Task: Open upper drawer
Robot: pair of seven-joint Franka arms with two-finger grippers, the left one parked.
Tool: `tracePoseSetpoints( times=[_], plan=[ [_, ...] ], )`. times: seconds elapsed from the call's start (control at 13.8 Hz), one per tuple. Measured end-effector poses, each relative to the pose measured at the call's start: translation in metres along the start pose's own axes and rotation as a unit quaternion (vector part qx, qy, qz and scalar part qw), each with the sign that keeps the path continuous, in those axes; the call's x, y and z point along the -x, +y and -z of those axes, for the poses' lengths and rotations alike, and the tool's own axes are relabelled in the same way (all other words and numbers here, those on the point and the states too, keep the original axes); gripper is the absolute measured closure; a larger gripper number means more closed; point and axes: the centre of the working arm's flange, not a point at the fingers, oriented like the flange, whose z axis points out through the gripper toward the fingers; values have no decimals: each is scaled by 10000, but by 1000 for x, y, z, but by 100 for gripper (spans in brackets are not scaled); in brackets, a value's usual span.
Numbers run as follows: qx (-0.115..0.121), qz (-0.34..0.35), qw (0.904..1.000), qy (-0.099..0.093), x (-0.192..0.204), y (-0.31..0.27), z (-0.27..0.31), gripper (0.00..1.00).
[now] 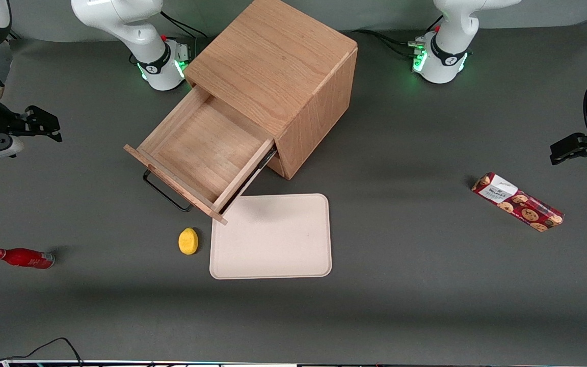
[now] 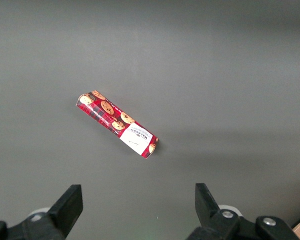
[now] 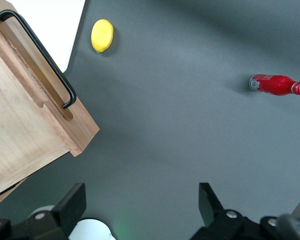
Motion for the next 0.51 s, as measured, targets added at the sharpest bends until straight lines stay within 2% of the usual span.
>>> tracePoseSetpoints(
  times=[0.07,0.22,0.36,0.51],
  plan=[
    [-8,-395,9992,-37,1,-5,2,0],
    [-5,-1364,9906,-100,0,-27,7,0],
    [-47,-1699,9854,-111,6,-37,8,0],
    [-84,-1810,9835,-27,16,-32,-3,0]
  ],
)
